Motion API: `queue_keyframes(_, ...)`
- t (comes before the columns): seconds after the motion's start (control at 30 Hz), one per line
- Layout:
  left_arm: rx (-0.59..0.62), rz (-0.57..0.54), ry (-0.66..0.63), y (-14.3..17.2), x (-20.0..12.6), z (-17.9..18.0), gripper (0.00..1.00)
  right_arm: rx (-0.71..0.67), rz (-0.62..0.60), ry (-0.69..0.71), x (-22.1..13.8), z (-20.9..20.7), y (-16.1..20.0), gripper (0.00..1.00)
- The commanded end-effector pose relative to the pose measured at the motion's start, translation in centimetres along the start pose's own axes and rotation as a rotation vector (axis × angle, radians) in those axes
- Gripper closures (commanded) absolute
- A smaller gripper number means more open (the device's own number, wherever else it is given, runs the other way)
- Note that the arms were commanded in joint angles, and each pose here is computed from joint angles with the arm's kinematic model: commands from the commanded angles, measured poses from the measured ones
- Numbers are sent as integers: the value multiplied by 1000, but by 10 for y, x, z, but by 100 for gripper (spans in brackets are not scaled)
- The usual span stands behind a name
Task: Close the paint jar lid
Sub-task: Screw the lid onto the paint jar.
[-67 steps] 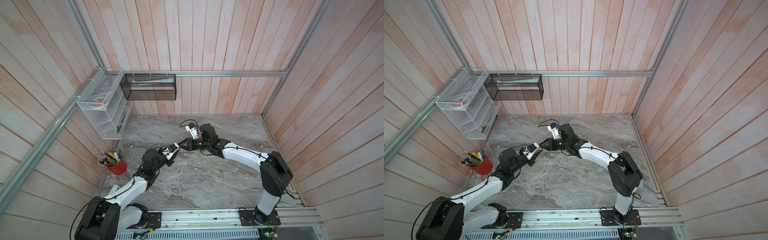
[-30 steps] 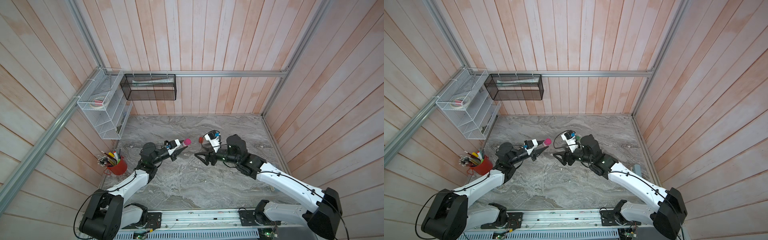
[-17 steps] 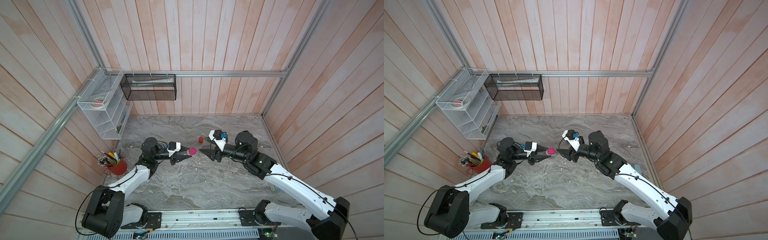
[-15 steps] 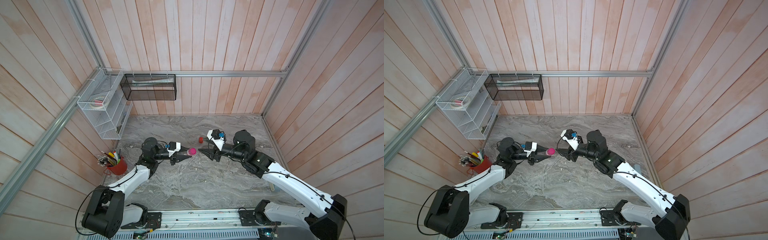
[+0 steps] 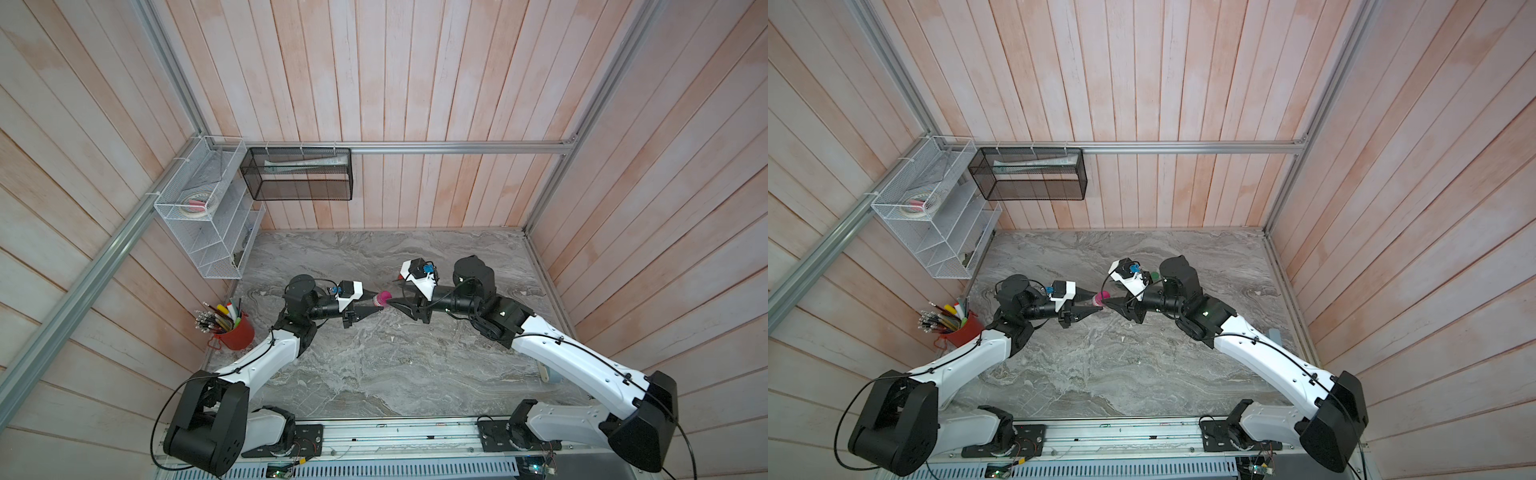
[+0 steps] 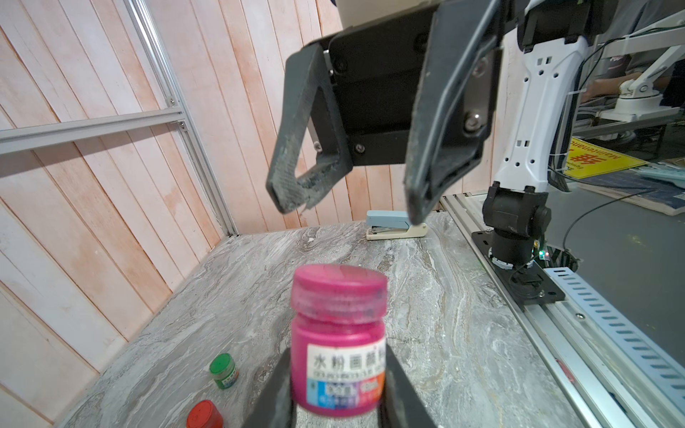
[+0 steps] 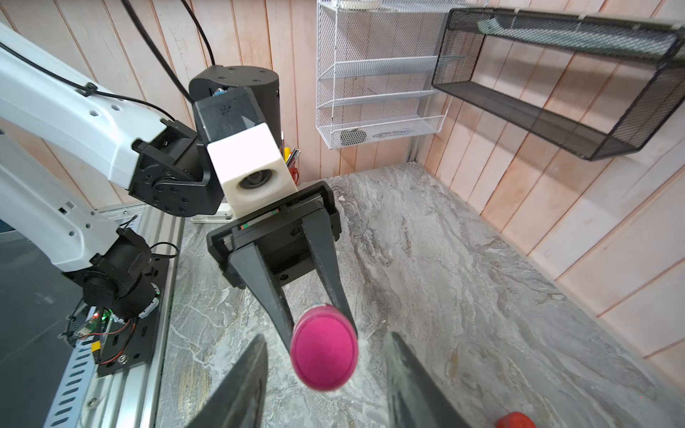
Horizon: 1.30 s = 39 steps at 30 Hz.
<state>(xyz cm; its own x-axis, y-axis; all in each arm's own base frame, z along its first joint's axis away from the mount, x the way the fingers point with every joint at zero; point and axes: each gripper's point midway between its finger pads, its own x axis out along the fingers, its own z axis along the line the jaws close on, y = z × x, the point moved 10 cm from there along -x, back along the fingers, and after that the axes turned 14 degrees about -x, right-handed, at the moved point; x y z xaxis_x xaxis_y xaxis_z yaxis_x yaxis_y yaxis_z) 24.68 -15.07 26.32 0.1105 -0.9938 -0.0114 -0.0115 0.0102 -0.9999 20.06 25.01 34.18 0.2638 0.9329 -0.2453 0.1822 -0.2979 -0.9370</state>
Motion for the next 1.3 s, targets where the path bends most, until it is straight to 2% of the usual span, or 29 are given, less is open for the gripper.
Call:
queue_keyframes(0.0,24,-5,-11,-4,1,0,66,7,-4,-20,4,0,-5,51)
queue_keyframes(1.1,36,-4,-27,-6,1,0,66,43,51,-30,22,-3,4,67)
queue_keyframes(1.27,40,-4,-30,-6,0,0,66,52,66,-32,25,-4,7,62)
